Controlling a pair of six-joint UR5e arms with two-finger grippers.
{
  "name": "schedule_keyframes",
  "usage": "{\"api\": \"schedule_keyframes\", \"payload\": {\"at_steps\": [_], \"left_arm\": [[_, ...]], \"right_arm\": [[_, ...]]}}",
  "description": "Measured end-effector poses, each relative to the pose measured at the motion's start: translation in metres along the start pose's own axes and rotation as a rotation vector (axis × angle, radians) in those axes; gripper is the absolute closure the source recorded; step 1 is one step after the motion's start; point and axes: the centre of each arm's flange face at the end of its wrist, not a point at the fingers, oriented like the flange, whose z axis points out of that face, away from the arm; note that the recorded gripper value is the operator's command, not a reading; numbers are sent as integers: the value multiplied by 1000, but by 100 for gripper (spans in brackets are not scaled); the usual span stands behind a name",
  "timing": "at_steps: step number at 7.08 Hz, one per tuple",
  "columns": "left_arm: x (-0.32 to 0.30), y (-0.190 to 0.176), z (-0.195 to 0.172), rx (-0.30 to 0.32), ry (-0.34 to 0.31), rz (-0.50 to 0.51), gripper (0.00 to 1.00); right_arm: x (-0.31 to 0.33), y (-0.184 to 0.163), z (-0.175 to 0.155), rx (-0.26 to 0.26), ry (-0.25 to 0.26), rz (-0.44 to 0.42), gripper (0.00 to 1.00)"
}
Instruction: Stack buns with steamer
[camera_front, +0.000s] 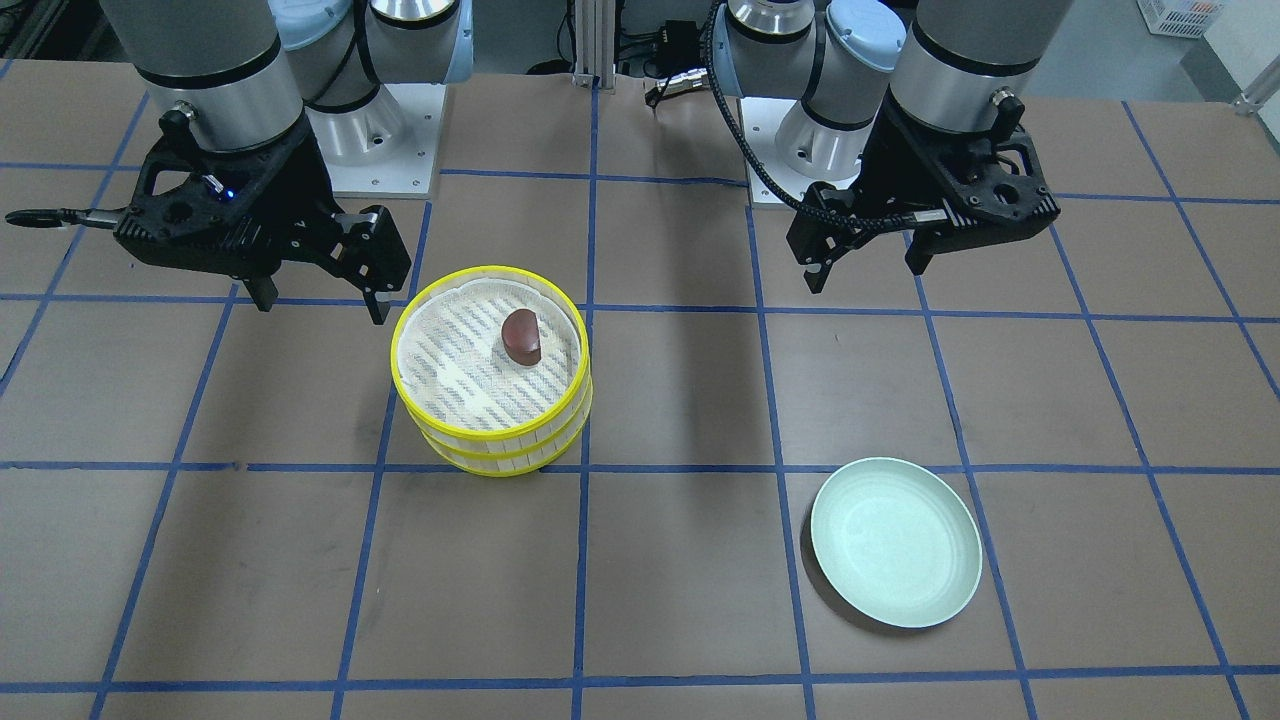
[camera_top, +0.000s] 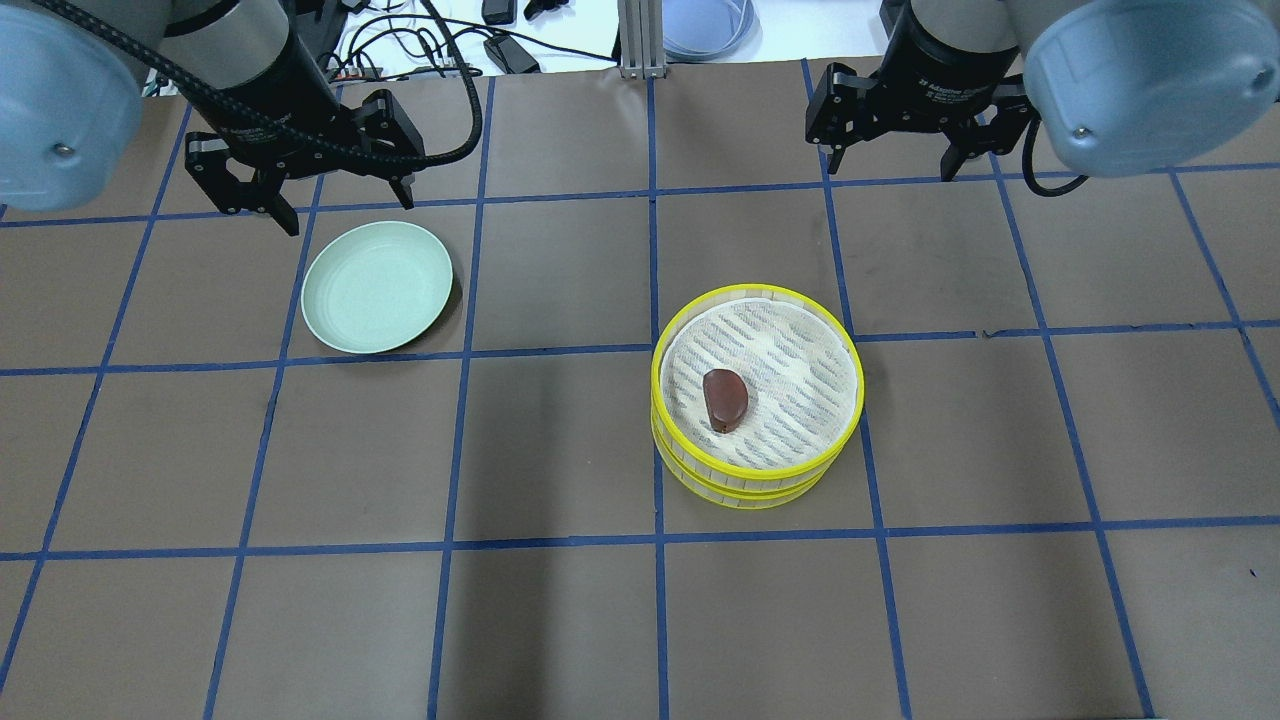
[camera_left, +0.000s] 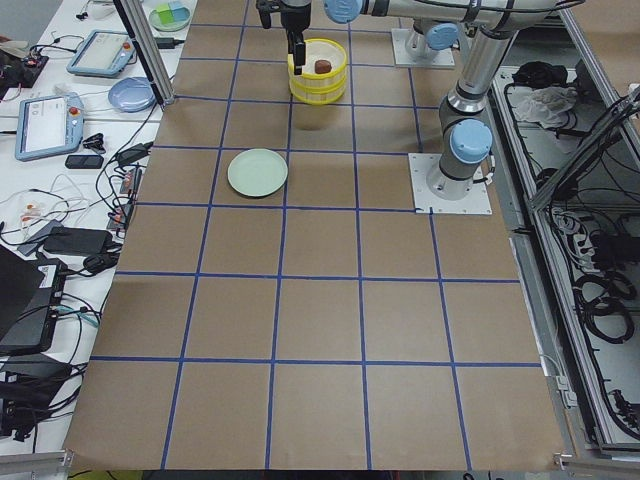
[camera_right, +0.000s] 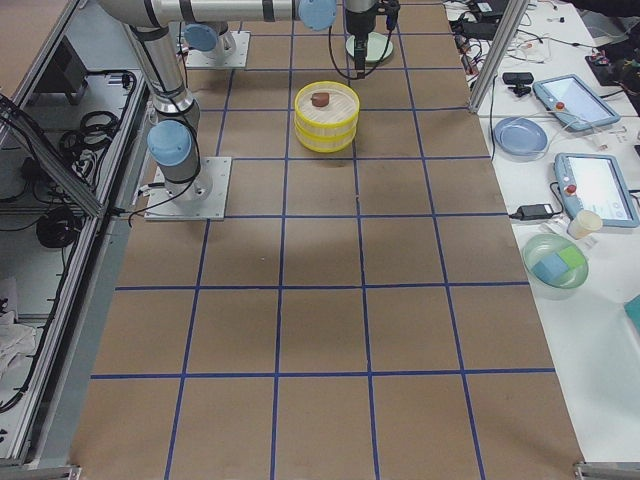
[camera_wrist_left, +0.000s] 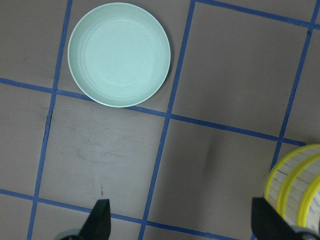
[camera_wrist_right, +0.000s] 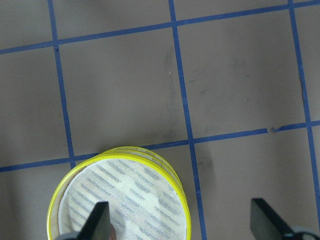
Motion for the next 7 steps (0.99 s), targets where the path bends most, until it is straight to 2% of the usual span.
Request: {"api": "schedule_keyframes", "payload": {"at_steps": [7], "left_arm": [[-6,1,-4,8,-17,-4,0]], "right_arm": [[1,0,0,0,9,-1,0]]}}
